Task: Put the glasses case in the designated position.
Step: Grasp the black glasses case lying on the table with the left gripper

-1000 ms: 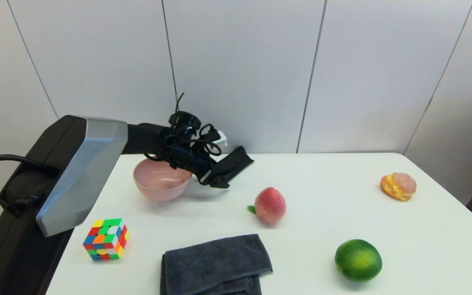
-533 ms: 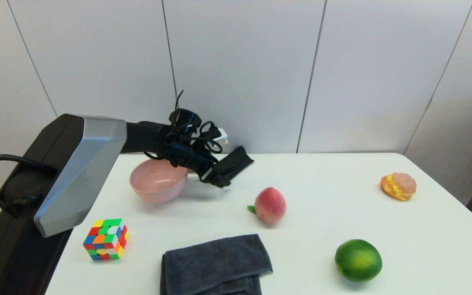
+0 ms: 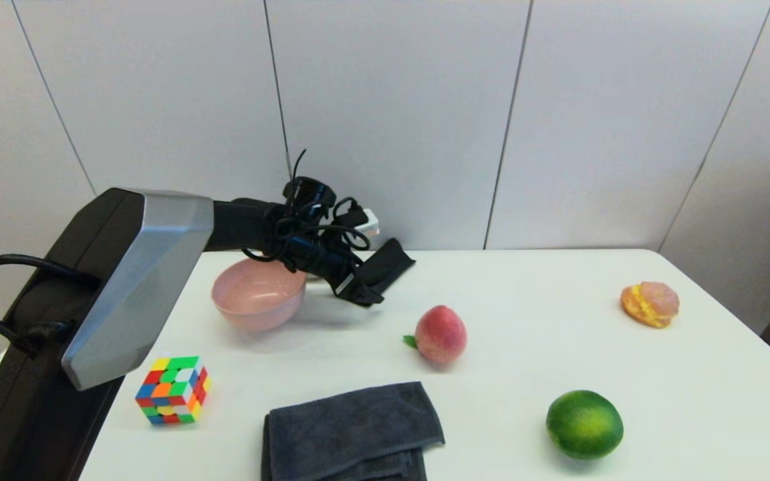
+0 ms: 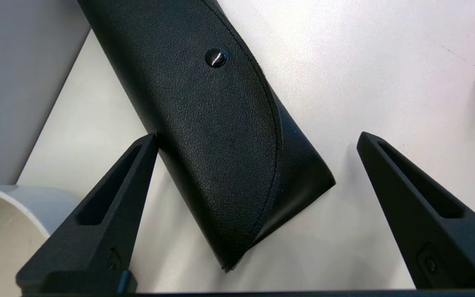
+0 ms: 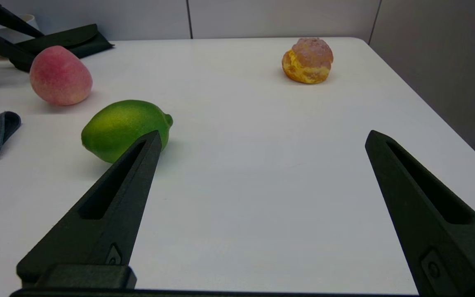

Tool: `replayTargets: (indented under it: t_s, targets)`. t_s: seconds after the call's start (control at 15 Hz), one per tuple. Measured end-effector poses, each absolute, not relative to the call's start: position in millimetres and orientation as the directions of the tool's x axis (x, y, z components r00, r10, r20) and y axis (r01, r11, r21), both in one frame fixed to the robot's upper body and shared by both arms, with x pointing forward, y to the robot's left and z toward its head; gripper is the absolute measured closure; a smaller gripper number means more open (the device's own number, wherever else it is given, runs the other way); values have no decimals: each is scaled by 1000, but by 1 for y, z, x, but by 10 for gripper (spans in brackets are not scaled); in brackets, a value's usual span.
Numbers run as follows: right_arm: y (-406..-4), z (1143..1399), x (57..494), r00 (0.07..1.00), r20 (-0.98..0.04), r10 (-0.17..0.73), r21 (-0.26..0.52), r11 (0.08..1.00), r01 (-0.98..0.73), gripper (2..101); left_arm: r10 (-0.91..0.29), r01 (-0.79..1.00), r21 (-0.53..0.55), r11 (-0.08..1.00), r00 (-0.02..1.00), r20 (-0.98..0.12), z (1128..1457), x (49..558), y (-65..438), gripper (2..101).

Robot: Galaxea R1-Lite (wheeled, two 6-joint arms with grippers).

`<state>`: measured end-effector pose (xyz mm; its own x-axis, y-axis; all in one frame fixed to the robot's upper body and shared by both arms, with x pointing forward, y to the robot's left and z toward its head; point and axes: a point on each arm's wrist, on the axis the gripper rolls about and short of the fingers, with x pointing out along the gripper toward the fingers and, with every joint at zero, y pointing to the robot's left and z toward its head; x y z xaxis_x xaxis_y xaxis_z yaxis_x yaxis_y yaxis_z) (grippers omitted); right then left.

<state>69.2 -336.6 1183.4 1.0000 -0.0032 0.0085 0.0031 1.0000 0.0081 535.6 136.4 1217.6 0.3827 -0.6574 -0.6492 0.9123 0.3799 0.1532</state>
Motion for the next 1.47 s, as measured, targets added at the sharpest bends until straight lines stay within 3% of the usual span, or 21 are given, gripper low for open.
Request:
replayTargets:
  t_s: [0.93,1.2,1.47]
  targets:
    - [-337,1183,69,1000,9,-3,8,1000,3,43,-661,911,163,380,390,-641,1203,543,133,54]
    - [-337,1183,69,1000,9,-3,8,1000,3,43,-660,911,162,380,390,-643,1202,543,134,411]
    - [-337,1183,69,1000,9,-3,8,1000,3,43,-659,910,164,381,392,-642,1202,544,135,573]
